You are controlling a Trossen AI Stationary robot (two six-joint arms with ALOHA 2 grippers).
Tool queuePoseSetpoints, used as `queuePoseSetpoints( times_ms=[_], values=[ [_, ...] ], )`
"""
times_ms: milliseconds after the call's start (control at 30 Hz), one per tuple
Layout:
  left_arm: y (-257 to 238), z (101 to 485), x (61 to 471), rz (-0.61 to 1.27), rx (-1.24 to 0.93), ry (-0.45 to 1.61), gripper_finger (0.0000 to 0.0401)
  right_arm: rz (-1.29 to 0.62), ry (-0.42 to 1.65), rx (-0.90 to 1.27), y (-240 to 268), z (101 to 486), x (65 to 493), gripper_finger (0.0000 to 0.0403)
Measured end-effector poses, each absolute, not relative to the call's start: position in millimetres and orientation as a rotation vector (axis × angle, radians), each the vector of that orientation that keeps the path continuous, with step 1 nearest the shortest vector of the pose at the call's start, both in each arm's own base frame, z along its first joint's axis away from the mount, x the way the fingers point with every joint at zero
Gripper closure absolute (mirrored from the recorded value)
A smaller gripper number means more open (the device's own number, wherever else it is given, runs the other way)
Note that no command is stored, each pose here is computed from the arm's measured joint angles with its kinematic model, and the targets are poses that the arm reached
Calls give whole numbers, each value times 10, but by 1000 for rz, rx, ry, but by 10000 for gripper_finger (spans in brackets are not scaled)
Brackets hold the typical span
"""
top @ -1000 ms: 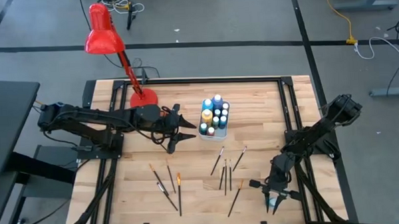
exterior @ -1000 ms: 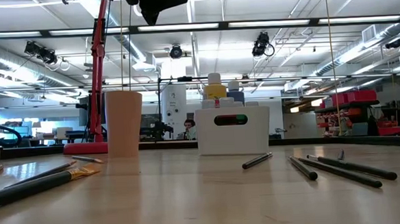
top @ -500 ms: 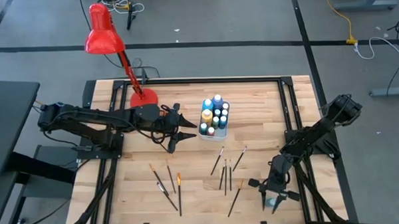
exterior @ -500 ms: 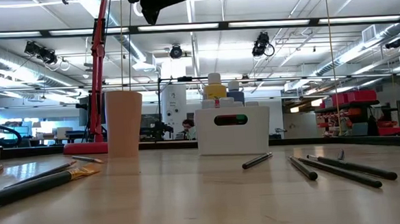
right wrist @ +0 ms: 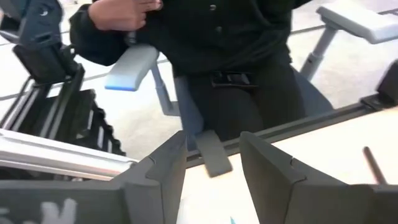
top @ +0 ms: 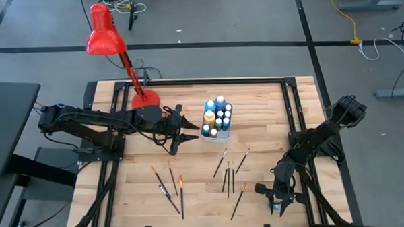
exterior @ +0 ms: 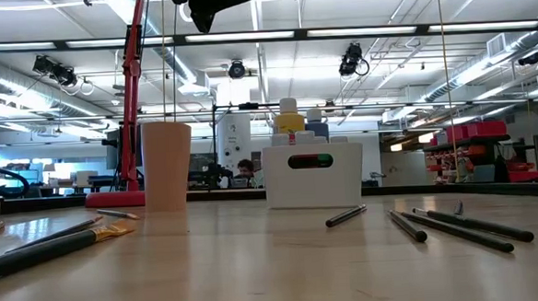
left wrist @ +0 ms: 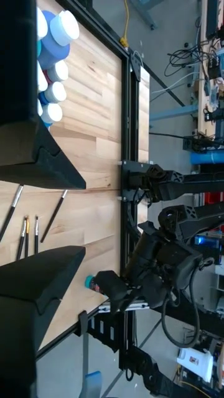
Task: Pick & Place Paint Supplies
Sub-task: Put the small dark green paint bottle into the white bin
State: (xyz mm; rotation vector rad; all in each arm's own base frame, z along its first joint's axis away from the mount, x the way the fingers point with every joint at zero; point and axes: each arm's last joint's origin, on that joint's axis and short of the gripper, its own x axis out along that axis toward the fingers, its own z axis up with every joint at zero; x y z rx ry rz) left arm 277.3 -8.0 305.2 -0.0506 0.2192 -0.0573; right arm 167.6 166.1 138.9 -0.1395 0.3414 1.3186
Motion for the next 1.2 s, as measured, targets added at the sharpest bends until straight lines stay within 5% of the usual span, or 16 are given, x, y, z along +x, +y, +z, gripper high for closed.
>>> queuePoseSetpoints(
  times_ms=[700, 933, 1200],
  values=[
    [-74, 3052, 2773, -36, -45, 219, 234, 1330, 407, -238, 1666, 1290, 1611, 256],
    [-74, 3051, 2773, -40, -9, 219, 234, 1331, 363, -266, 1670, 1301, 1617, 296],
    [-74, 3051, 2773, -49, 42, 218, 234, 1131, 225, -264, 1676, 1425, 1720, 291]
  ],
)
